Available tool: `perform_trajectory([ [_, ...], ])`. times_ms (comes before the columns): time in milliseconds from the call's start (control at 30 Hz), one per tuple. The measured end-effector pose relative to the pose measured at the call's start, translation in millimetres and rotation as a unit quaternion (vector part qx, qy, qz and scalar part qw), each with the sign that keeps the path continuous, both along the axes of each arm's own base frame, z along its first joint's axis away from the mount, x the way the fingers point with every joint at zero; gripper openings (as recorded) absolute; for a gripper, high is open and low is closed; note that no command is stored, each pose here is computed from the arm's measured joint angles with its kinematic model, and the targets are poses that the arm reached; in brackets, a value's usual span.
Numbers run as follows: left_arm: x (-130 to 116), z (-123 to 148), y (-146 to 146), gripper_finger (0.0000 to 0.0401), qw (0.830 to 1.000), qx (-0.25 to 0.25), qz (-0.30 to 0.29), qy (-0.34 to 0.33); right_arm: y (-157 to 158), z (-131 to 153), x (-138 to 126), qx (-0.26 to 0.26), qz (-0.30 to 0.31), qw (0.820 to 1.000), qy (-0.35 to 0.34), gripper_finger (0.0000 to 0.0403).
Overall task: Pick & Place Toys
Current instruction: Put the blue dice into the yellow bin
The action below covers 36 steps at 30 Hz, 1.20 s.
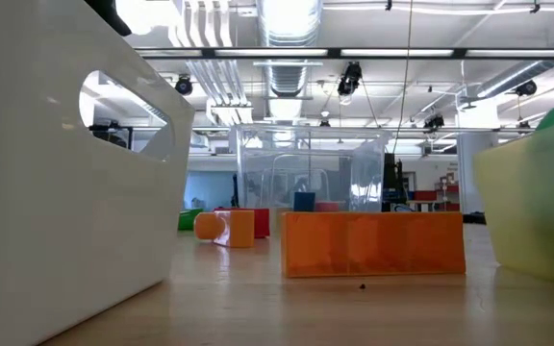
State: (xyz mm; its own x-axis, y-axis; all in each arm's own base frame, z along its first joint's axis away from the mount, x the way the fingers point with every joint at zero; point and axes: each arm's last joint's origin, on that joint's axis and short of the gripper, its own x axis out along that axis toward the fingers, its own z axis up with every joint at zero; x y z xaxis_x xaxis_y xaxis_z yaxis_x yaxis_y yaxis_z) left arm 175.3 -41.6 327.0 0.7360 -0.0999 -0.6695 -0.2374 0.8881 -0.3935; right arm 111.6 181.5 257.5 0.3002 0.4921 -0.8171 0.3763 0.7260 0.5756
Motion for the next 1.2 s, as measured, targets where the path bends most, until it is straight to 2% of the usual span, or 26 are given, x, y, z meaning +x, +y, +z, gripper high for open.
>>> perform_trajectory([
  [367, 0, 0, 0, 0.0330, 1.000, 0.000, 0.000, 0.000, -2, -21, 1, -0.003, -0.039, 0.999, -0.008, 0.0010],
  [1000, 0, 0, 0, 0.0330, 1.000, 0.001, -0.001, -0.001, -6, -35, -1, -0.020, -0.057, 0.998, 0.001, 0.0010],
  [1100, 0, 0, 0, 0.0330, 1.000, 0.001, -0.001, -0.001, -6, -34, -1, -0.013, -0.055, 0.998, 0.002, 0.0019],
  [1200, 0, 0, 0, 0.0330, 1.000, 0.001, -0.001, -0.001, -5, -34, -1, -0.003, -0.070, 0.997, 0.016, 0.0044],
])
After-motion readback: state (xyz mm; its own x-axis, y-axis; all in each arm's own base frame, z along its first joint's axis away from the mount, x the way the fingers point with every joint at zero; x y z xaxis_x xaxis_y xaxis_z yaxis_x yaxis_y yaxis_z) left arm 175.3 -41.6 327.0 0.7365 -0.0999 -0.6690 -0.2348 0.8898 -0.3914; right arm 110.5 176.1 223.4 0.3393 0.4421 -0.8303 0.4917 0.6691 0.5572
